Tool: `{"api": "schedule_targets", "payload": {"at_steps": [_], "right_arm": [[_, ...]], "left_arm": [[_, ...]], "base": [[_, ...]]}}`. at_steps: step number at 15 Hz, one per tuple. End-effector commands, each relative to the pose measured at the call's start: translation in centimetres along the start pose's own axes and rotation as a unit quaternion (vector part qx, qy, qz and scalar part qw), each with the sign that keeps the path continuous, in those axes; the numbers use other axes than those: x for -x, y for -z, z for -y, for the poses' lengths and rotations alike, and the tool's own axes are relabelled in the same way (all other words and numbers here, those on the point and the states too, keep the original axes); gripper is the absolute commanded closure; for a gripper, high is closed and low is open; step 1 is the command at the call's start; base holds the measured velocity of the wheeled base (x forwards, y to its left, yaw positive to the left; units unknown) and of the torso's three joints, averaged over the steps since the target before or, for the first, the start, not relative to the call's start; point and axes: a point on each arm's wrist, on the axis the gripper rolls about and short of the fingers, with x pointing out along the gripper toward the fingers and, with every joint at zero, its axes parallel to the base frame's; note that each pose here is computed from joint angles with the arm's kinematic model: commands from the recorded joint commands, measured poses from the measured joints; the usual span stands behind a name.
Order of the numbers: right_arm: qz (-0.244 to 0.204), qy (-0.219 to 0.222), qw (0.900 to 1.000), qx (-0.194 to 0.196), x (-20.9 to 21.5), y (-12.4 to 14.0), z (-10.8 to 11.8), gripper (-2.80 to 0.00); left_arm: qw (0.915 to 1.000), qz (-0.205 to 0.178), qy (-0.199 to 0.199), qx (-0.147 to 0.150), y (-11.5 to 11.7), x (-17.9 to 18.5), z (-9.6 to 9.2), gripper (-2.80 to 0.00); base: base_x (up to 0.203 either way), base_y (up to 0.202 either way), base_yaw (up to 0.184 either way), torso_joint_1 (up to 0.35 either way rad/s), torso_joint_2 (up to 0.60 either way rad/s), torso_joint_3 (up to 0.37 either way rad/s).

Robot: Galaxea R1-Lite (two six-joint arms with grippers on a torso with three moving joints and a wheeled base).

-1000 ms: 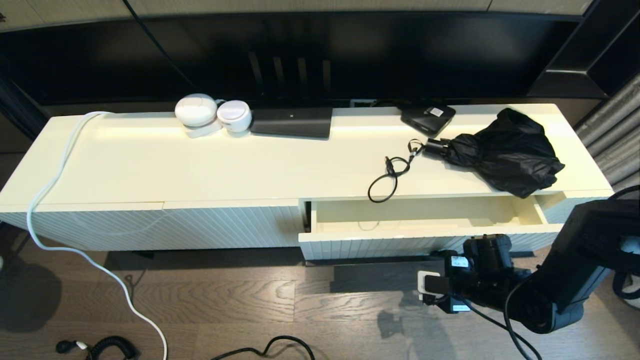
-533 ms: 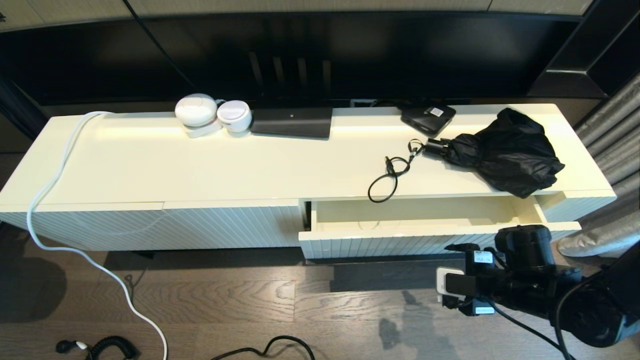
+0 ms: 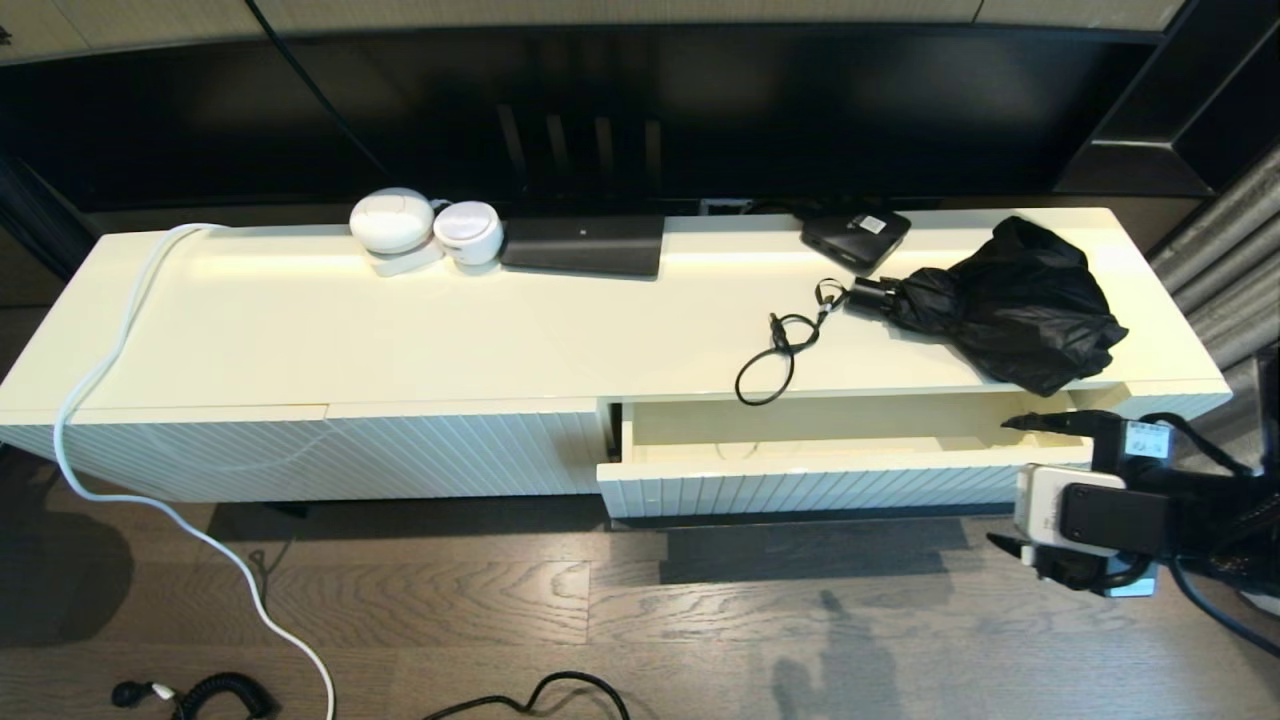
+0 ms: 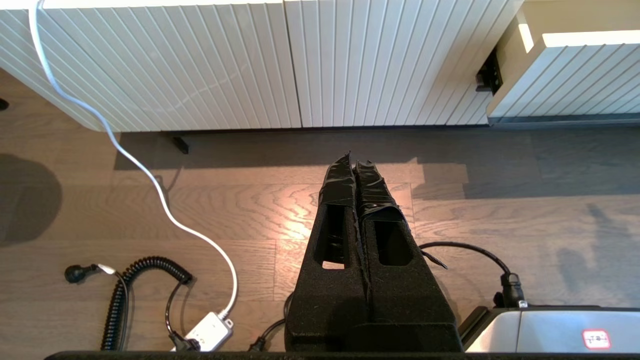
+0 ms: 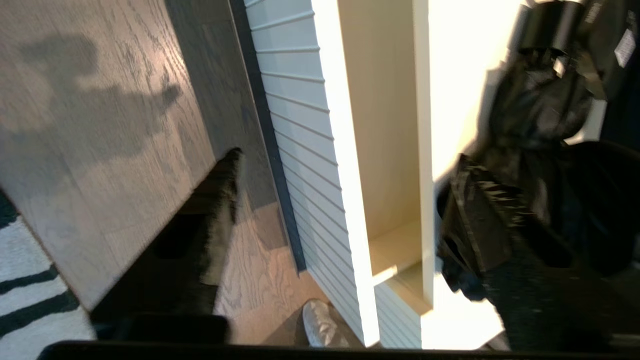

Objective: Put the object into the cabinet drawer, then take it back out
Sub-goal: Open the drawer

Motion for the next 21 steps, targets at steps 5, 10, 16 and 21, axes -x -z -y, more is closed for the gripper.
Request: {"api": "schedule_targets", "payload": {"at_steps": [5, 10, 16, 21], "right_arm": [[-0.011, 0.019, 1.000, -0.002, 0.9, -0.5, 1.4, 0.00], [-0.026, -0.027, 0.999, -0.002, -4.8, -0.5, 2.0, 0.00], [-0.039, -0.041, 0.998, 0.002, -10.0, -0.9, 2.8, 0.00], [-0.034, -0.042, 0.999, 0.006, -12.9, -1.5, 3.4, 0.00]], "left_arm": [[1.0000, 0.000, 0.000, 0.000, 0.0, 0.0, 0.0, 0.00], [1.0000, 0.000, 0.000, 0.000, 0.0, 0.0, 0.0, 0.00], [1.0000, 0.000, 0.000, 0.000, 0.0, 0.0, 0.0, 0.00], [1.0000, 0.000, 0.000, 0.000, 0.0, 0.0, 0.0, 0.00]], "base": [[0.000, 0.000, 0.000, 0.000, 0.00, 0.000], [0.000, 0.000, 0.000, 0.000, 0.00, 0.000], [0.000, 0.000, 0.000, 0.000, 0.00, 0.000], [0.000, 0.000, 0.000, 0.000, 0.00, 0.000]]}}
